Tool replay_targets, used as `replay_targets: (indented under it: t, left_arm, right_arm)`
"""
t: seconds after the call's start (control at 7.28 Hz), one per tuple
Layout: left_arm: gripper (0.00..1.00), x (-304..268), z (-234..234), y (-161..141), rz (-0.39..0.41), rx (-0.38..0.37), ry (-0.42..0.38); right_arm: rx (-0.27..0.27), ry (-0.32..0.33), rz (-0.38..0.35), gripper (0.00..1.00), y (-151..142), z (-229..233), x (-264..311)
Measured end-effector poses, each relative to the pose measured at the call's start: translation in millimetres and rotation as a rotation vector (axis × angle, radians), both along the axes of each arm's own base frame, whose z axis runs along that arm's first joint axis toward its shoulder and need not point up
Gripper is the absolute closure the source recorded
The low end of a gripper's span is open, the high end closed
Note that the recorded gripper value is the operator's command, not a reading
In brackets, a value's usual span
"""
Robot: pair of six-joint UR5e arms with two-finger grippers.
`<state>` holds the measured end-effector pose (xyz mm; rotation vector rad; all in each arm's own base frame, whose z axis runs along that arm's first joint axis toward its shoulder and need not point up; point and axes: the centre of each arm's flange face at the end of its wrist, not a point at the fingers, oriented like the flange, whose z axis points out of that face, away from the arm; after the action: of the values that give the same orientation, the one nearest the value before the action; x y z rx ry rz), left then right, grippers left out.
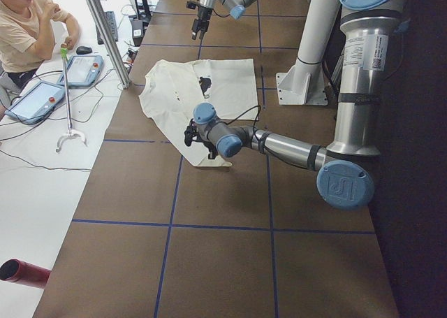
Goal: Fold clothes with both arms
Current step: 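Fold the grasped sleeve across the shirt with the left gripper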
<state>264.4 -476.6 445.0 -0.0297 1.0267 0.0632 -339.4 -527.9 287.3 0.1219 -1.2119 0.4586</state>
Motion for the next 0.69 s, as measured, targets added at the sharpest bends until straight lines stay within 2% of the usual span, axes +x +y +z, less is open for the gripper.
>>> replay_targets:
  t: [0.14, 0.27, 0.41, 0.69]
  left_arm:
    - [1.0, 24.7, -92.9, -17.4, -0.043, -0.039, 0.068]
    - [1.0, 65.4, -180.3, -21.6, -0.093, -0.083, 0.122]
    - [1.0, 123.0, -259.0, -20.9, -0.163, -0.11, 0.149]
    - [1.0, 234.7, -375.3, -45.8, -0.266, -0.122, 0.154]
  right_arm:
    - [0.039, 0.037, -0.017, 0.0, 2.7, 27.6, 40.6]
    - [0.064, 0.074, -0.038, 0.0, 3.5, 58.7, 83.1]
    - [0.089, 0.108, -0.069, 0.0, 5.0, 91.1, 127.3]
    - [0.126, 0.142, -0.107, 0.0, 10.5, 131.2, 186.0]
